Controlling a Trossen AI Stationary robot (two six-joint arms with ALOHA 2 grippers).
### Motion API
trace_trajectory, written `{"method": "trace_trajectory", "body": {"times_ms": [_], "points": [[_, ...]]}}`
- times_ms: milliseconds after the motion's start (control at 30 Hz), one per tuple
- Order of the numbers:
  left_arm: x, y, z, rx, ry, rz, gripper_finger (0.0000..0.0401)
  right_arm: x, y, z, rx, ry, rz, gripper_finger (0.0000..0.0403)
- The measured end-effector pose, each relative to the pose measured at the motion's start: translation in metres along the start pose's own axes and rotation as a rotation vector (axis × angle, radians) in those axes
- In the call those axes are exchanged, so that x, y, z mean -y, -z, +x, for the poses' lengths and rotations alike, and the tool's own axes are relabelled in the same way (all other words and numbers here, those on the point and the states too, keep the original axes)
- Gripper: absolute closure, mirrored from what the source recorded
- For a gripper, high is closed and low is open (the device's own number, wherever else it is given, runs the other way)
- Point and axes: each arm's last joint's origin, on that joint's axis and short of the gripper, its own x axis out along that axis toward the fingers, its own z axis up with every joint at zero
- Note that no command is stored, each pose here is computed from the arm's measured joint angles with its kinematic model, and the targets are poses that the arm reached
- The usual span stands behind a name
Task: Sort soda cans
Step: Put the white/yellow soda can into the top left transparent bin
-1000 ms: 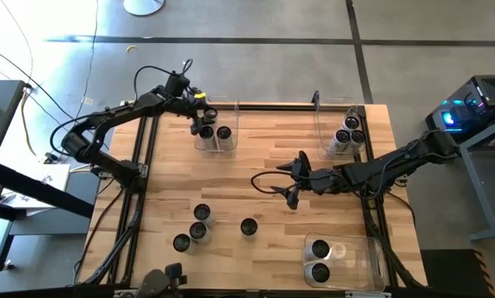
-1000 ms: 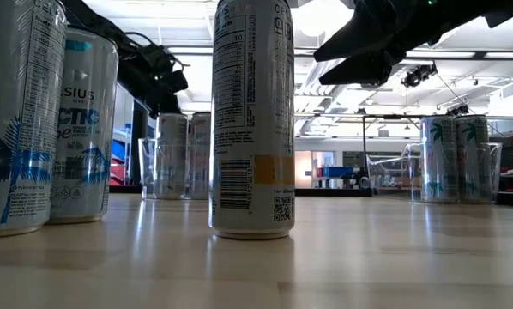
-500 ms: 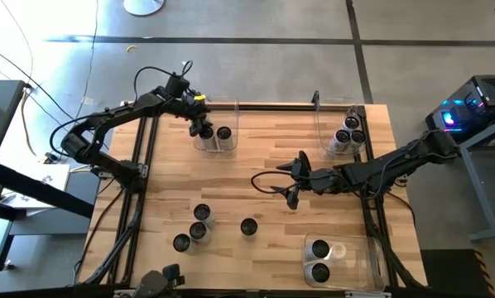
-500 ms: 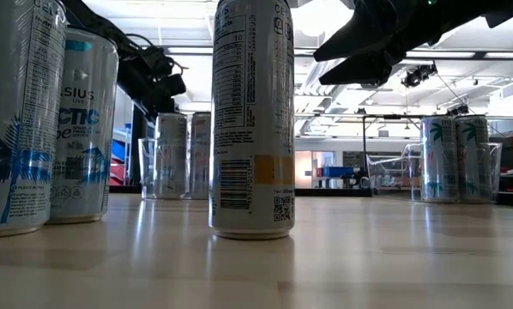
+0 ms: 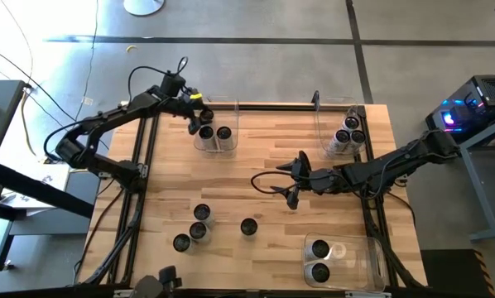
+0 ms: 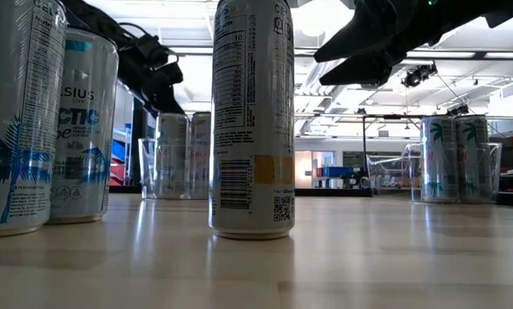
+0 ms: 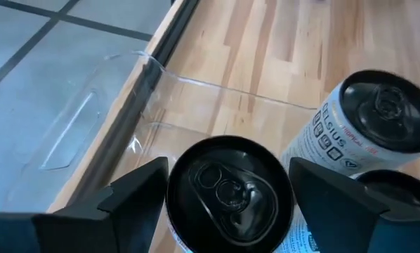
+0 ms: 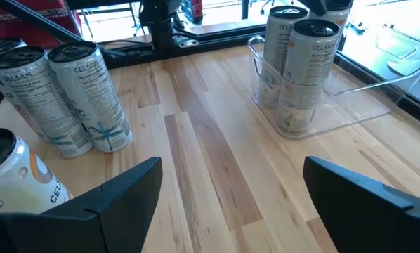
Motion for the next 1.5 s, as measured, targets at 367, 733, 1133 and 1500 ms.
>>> {"method": "trace_trajectory", "body": {"times_ms": [367,733,1133,1500], "points": [[0.002,0.0,0.002,-0.019,-0.008,0.029,0.0119,0.0,0.0,0.0,-0.002,0.0,-0.002,0.0061],[0.008,-0.003,0.003,-0.021,0.003,0.044,0.0161,0.0,0.0,0.0,-0.002,0.0,-0.002,0.0061],[0.017,-0.001,0.0,-0.058,0.048,0.035,0.0137,0.0,0.001,0.0,-0.012,-0.003,-0.006,0.0061],[0.013,-0.006,-0.004,-0.034,0.036,-0.001,0.008,0.0,0.001,0.0,-0.012,-0.007,-0.009,0.0061]]}}
